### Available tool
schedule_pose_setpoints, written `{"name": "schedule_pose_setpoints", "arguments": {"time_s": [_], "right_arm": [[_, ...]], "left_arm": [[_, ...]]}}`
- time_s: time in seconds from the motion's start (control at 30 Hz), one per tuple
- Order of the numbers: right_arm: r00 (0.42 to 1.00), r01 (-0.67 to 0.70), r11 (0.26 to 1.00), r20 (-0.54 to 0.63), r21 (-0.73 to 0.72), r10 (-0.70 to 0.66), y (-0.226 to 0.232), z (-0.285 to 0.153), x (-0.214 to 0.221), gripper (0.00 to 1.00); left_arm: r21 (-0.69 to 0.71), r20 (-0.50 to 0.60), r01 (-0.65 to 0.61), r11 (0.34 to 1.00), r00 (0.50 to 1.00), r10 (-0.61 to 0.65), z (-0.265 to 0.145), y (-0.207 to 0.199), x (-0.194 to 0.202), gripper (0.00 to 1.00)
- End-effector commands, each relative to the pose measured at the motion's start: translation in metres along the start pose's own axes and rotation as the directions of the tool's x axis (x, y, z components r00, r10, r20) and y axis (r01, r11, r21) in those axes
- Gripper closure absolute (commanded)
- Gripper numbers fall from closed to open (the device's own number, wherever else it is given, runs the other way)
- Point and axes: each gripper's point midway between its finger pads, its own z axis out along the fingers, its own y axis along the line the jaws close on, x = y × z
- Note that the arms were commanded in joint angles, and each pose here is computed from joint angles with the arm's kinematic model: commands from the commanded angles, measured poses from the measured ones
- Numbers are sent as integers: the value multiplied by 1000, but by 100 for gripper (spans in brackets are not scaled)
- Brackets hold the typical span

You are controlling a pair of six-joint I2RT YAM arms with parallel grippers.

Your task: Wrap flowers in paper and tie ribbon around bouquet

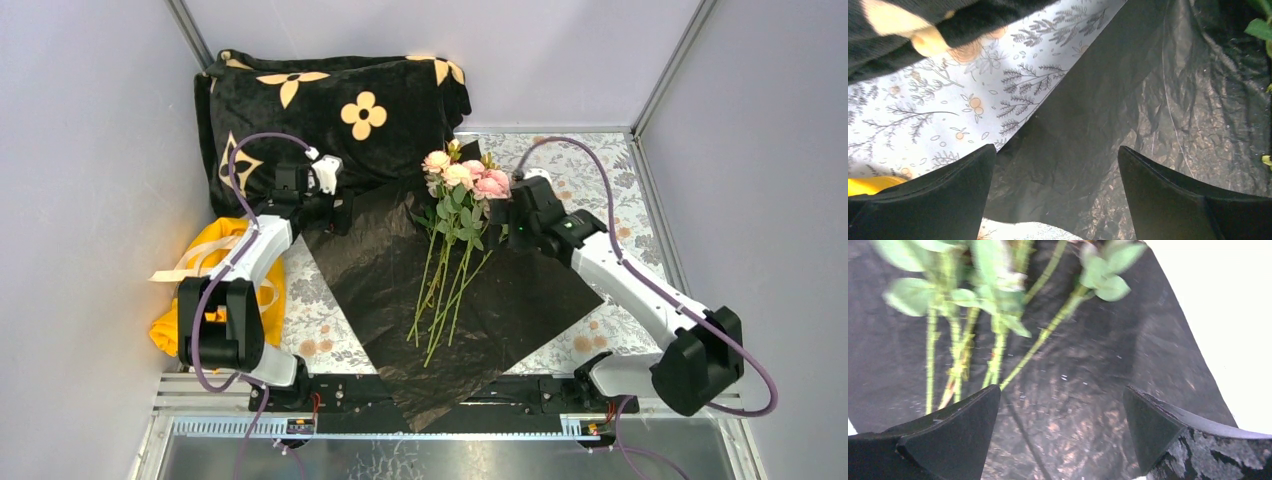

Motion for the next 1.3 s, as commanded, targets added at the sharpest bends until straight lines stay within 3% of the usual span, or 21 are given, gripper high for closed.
{"name": "schedule_pose_setpoints", "arguments": {"time_s": [0.0,0.13,0.2,0.27,0.37,0.57,0.77,0.87,1.07,1.13,1.27], "right_arm": [[993,-51,999,-108,15,53,-22,3,38,0],[981,-51,999,-188,17,54,-25,9,63,5],[970,-33,998,-244,-59,18,-15,9,79,14],[953,-39,968,-300,-247,-38,13,1,96,22],[941,-24,948,-328,-318,-86,29,-6,114,30],[904,115,923,-346,-367,-251,60,-18,161,28],[886,185,803,-257,-567,-385,107,-40,207,24],[869,259,799,-230,-542,-438,115,-36,227,19],[825,358,868,-319,-345,-467,88,-4,258,15],[824,358,888,-350,-289,-446,79,4,265,19],[835,305,910,-381,-281,-397,81,10,276,38]], "left_arm": [[13,-86,14,1000,996,-13,16,5,23,1],[-17,-97,22,1000,995,-24,18,12,26,1],[-12,-86,14,1000,996,-15,13,10,23,1],[11,-61,-11,1000,998,11,3,4,19,2],[51,-13,-43,998,999,44,-18,-8,6,1],[239,29,-133,962,991,130,-68,-61,-1,1],[473,-60,-282,834,935,350,-92,-143,48,2],[527,-59,-325,785,908,416,-104,-163,63,2],[543,-78,-501,674,769,635,-136,-164,98,4],[557,-52,-580,594,690,722,-148,-167,110,6],[548,140,-752,365,513,847,-153,-202,127,6]]}}
